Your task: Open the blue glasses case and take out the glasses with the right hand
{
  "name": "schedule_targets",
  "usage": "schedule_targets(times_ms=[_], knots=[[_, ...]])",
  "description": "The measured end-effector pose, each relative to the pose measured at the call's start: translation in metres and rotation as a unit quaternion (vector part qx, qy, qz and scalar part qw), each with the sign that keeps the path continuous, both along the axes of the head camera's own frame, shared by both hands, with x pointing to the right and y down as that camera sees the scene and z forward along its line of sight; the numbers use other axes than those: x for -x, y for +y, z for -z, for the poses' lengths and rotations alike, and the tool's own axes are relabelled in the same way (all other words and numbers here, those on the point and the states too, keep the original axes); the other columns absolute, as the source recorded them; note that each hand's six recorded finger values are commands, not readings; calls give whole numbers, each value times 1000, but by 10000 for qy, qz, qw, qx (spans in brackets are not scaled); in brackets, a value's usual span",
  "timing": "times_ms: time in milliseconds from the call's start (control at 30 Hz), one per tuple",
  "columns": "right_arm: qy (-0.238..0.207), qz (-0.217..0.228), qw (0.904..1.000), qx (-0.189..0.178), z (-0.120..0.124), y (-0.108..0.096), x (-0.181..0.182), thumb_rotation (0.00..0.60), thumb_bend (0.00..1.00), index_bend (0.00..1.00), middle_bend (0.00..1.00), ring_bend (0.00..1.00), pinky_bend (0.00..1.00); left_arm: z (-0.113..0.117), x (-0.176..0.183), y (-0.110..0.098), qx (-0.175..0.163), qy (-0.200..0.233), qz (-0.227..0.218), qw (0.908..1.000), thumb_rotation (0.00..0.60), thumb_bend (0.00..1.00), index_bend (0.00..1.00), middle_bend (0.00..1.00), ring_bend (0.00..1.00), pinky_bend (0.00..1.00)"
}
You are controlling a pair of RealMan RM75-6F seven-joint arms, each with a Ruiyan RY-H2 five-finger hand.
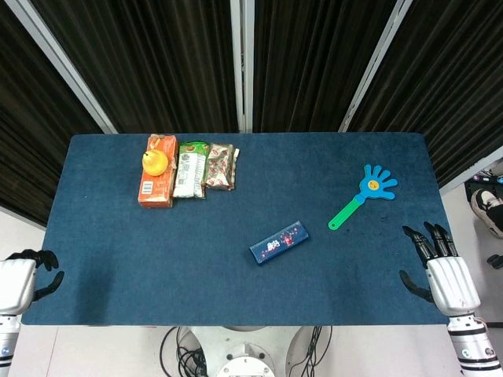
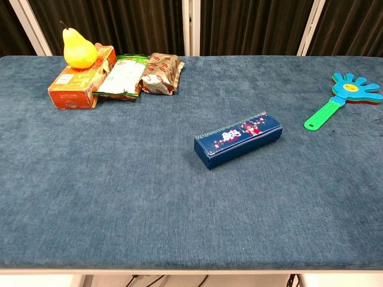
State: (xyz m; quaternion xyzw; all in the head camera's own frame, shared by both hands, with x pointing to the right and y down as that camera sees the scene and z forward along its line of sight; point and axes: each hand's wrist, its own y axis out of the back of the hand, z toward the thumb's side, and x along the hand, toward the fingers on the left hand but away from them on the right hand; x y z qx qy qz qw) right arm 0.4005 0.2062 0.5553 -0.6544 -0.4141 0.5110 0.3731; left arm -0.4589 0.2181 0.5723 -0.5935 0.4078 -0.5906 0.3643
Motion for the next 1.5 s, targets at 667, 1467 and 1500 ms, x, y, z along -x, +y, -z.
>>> schedule_targets(times_ms=[667, 1467, 1500], knots=[[-54, 1534, 9837, 935, -62, -45, 90, 600, 163, 87, 142, 0, 0, 1, 1, 2, -32, -22, 32, 10000, 600, 283, 564, 577, 458, 512], [61, 2631, 9463, 1877, -162, -91, 224, 600, 343, 143, 215, 0, 0, 2, 3, 3, -4, 42, 64, 10000, 600, 284, 564, 577, 458, 512], [67, 2630, 9461, 1888, -162, -91, 224, 600, 343, 143, 216, 0, 0, 2, 3, 3, -4, 44, 64, 10000, 600, 284, 564, 577, 458, 512]])
